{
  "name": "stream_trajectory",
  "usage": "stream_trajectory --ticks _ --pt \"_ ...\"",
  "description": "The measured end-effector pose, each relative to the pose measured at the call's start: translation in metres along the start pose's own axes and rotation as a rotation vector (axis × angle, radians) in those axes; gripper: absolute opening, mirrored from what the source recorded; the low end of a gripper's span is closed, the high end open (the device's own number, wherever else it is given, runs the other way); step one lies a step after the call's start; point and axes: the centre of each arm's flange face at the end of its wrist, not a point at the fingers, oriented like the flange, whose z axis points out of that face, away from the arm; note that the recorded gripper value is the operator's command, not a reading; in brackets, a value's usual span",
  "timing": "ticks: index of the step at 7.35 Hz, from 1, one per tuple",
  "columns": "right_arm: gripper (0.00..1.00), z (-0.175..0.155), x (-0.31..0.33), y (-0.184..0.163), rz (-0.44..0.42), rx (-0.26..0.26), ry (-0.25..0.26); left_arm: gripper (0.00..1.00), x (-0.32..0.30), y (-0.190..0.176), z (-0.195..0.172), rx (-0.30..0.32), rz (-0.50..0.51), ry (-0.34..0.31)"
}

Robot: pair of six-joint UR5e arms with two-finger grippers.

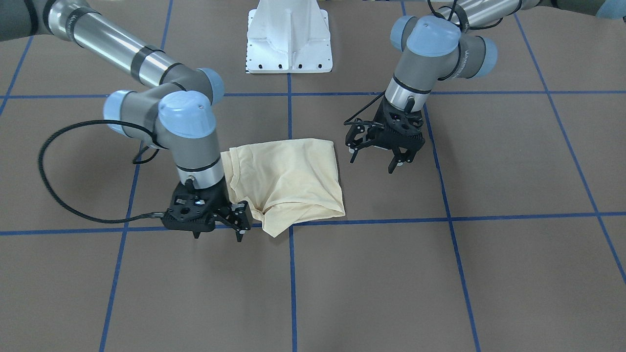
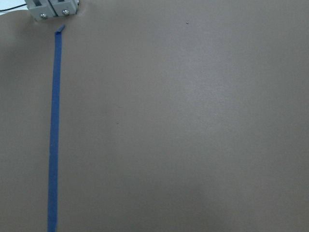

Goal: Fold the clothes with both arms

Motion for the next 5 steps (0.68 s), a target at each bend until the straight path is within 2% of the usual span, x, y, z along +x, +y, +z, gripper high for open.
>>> stream_trajectory --ticks 2,5 --pt "1.00 -0.063 0.116 -0.003 -0.110 -0.066 0.028 1.00 -0.064 0.016 -0.057 -0.005 0.091 -0.053" --pt "1.00 -0.144 0.362 -0.012 -0.294 -0.174 0.078 1.00 -0.214 0.014 -0.149 -0.030 0.316 -0.190"
